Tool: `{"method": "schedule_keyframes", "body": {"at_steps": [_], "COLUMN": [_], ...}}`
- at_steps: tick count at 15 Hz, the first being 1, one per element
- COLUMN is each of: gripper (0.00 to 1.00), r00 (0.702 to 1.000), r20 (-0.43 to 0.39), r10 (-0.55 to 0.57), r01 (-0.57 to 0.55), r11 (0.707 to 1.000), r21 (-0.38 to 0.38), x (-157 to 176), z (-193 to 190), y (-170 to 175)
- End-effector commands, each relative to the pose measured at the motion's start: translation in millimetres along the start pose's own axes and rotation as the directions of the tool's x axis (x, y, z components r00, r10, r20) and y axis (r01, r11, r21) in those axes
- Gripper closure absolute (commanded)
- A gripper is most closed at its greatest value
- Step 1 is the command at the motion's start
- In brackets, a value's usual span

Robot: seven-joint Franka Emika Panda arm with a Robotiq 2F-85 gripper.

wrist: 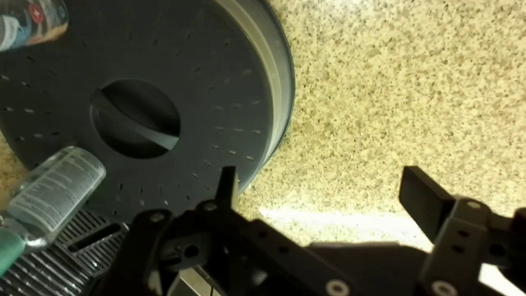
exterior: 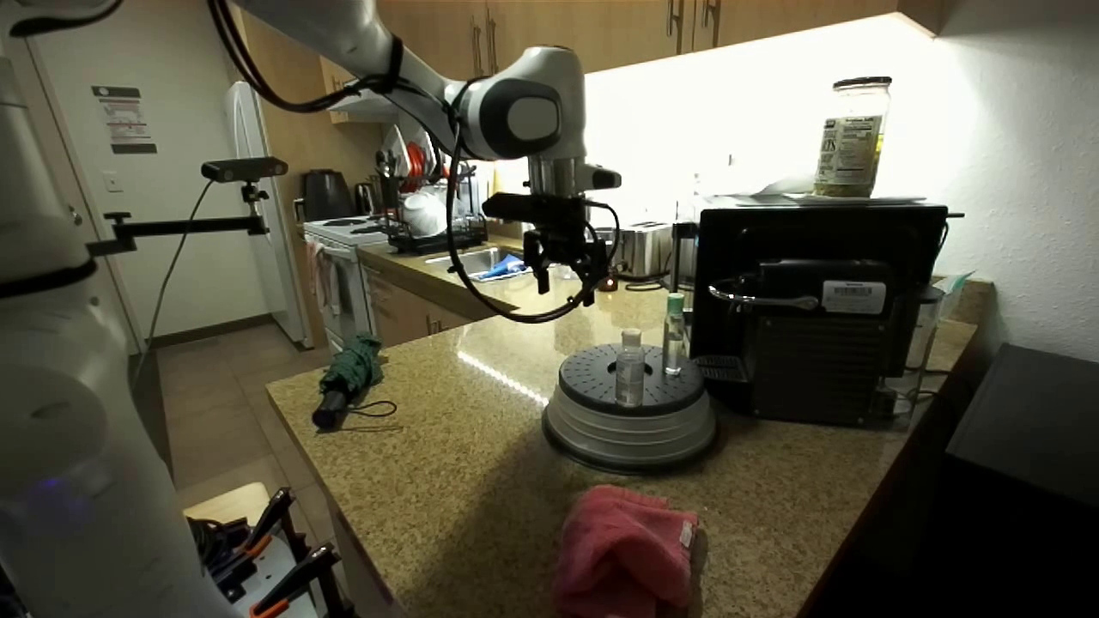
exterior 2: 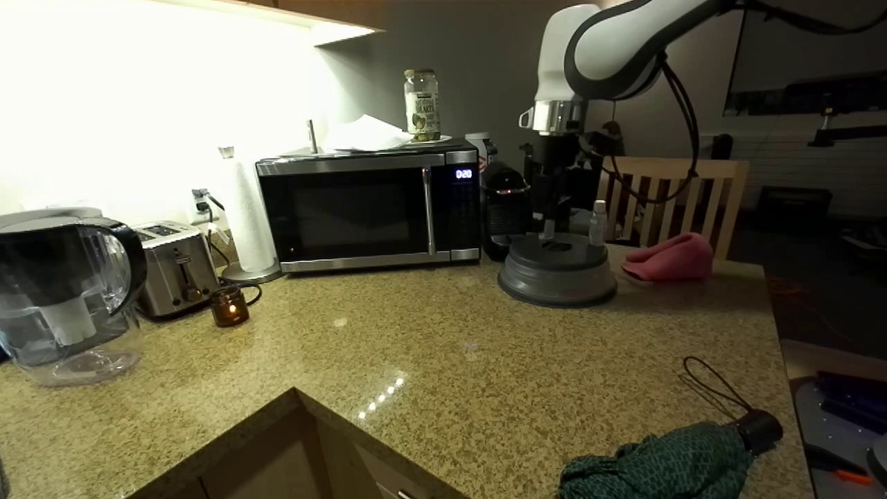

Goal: Pick up the bottle and put it on the counter

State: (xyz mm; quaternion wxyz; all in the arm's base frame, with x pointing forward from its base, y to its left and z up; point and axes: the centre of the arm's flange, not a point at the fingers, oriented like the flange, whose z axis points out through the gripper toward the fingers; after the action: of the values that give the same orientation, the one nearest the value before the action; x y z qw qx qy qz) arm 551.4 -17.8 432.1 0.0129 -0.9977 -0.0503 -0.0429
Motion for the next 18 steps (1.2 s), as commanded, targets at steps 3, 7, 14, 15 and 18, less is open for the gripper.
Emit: {"method": "schedule_keyframes", "body": {"at_steps": [3, 7, 14, 15, 18], "gripper": [0.00, 0.00, 0.00, 0.00, 0.00], "r00": [0.996, 0.991, 0.983, 0.982, 0.975], "r20": [-0.085, -0.127, -0.148, -0.146, -0.139], "r10": [0.000, 0.039, 0.109, 0.119, 0.171], "r01": [-0.001, -0.044, -0.122, -0.134, -0.188], "r11": [1.000, 0.998, 0.989, 0.986, 0.974], "r21": [-0.015, -0.036, -0.088, -0.099, -0.125], "x": [10, 7, -13, -15, -25], "z": [-45, -72, -98, -100, -104], "y": [10, 25, 54, 57, 69]}}
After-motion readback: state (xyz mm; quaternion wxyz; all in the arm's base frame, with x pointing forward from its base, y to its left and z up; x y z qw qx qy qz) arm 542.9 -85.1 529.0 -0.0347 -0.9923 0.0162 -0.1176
